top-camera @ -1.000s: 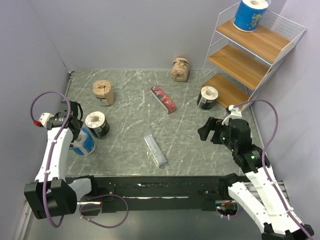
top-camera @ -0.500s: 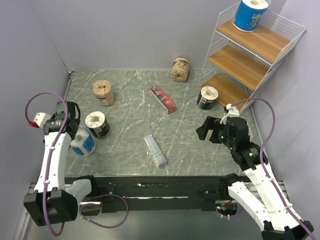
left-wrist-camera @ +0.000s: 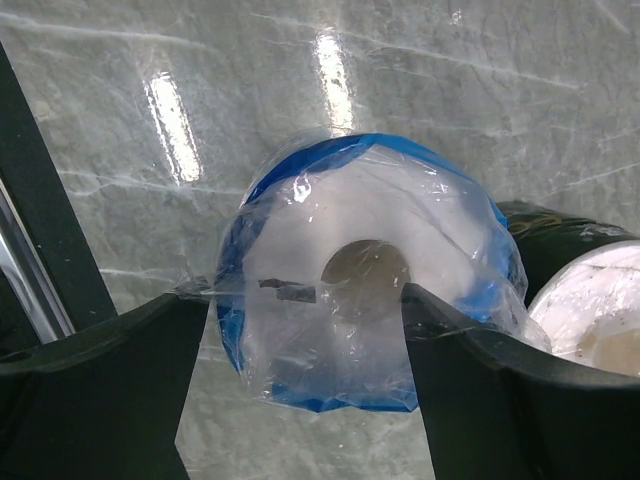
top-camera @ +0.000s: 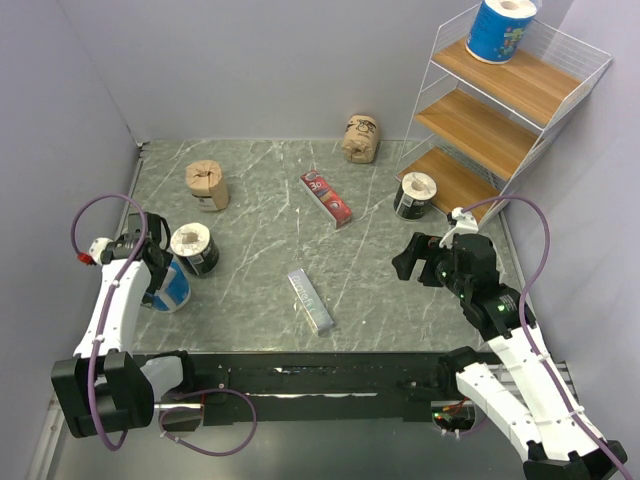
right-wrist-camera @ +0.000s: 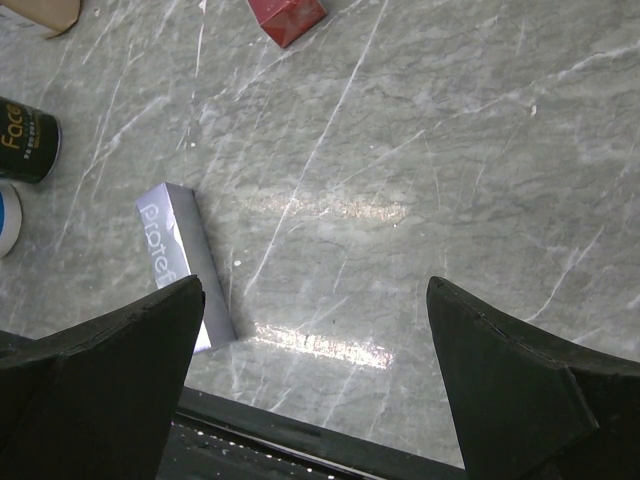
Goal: Place and organize the paper towels onto the shelf
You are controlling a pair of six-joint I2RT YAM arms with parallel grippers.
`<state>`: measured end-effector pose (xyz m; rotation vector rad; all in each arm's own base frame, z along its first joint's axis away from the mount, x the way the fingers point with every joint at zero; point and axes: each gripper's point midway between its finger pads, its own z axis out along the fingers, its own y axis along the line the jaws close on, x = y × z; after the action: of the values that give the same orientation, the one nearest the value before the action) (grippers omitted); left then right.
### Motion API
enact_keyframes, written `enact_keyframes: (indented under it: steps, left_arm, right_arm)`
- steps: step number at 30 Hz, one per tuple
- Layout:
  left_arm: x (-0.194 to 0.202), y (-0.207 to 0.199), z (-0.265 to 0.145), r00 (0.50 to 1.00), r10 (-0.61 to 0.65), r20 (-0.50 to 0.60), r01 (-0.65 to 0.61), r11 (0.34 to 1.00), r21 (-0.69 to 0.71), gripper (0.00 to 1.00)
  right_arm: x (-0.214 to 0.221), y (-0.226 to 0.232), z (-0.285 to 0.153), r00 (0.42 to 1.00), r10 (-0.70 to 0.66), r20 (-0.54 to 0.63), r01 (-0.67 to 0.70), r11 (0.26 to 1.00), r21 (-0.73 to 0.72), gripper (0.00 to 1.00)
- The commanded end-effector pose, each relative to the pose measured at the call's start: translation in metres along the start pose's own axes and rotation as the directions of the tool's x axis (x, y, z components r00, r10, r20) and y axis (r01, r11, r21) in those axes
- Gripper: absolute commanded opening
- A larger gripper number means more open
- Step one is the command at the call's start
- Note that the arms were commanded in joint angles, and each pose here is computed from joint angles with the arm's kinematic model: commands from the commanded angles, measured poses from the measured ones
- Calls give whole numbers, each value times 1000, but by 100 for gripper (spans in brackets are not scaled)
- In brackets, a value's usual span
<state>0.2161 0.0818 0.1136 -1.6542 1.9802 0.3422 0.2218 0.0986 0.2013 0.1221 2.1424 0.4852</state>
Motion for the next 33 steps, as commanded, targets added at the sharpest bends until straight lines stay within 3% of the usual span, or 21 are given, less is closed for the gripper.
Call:
enact_keyframes:
  steps: [1,8,12,16,23,33]
  left_arm:
    - [4,12,6,999,-35,4,35,998,-56,83]
    - [11,22,14,998,-59,3,59,993,-107,83]
    - [6,22,7,997,-70,10,71,992,-109,90]
    - [-20,8,-19,994,-92,54,94,995,-34,95]
    - [-64,20,-61,969,-163,189,165,986,3,97]
    - [-20,23,-28,992,-107,63,108,994,-20,98]
  right_arm:
    - [-6,4,2,1000,-13,26,14,1000,-18,99]
    - [-6,5,2,1000,-12,26,12,1000,-23,100]
    - [-7,4,2,1000,-12,26,13,1000,-19,99]
    - [-6,4,2,1000,-12,24,12,1000,-19,100]
    - [-5,2,3,1000,-12,23,13,1000,-12,100]
    - [-5,6,1,1000,-3,20,4,1000,-28,100]
